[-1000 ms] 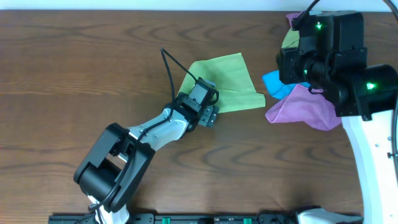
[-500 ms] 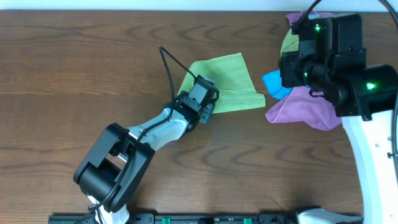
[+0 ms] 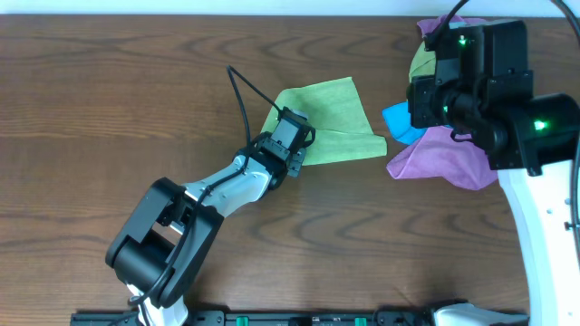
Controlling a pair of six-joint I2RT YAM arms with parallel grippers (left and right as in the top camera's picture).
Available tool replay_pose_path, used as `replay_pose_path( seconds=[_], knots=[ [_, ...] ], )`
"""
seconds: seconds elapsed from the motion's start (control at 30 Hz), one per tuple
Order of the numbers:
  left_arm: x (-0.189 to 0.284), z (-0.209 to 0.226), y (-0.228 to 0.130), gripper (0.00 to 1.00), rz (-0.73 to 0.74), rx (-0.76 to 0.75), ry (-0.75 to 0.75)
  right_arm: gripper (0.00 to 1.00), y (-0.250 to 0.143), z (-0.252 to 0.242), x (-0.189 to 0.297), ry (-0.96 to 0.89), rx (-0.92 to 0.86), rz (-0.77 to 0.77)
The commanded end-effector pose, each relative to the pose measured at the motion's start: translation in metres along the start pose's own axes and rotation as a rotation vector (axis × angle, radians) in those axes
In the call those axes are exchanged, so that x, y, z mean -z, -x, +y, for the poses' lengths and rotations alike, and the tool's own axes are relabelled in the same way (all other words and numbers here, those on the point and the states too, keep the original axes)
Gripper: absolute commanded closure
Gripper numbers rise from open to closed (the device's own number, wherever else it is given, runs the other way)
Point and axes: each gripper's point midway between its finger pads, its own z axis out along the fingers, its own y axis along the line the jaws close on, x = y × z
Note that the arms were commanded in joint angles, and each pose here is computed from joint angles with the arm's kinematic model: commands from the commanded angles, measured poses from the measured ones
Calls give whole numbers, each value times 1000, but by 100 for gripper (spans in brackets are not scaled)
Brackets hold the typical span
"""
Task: Fold the cloth
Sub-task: 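Grasp the folded-over corner of the green cloth with the left gripper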
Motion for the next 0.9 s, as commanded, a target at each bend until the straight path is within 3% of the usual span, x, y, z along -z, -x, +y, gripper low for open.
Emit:
replay_pose_path(
  seconds=[0.0, 0.23, 0.37, 0.47, 0.57, 0.87],
  knots=[
    [3, 5, 12, 48, -27, 4, 20, 64, 1, -3, 0, -11, 9, 0],
    [17, 5, 27, 52, -72, 14, 10, 67, 1, -3, -1, -11, 9, 2],
    [18, 4, 26, 72, -67, 17, 8, 68, 1, -3, -1, -10, 8, 2],
    [18, 5, 21, 77, -51, 33, 9, 69, 1, -3, -1, -10, 9, 2],
    [17, -1, 14, 94, -17, 34, -25, 71, 1, -3, -1, -11, 9, 1],
    [39, -57, -24, 94, 180, 69, -369, 71, 1, -9, -1, -48, 10, -2]
  ],
)
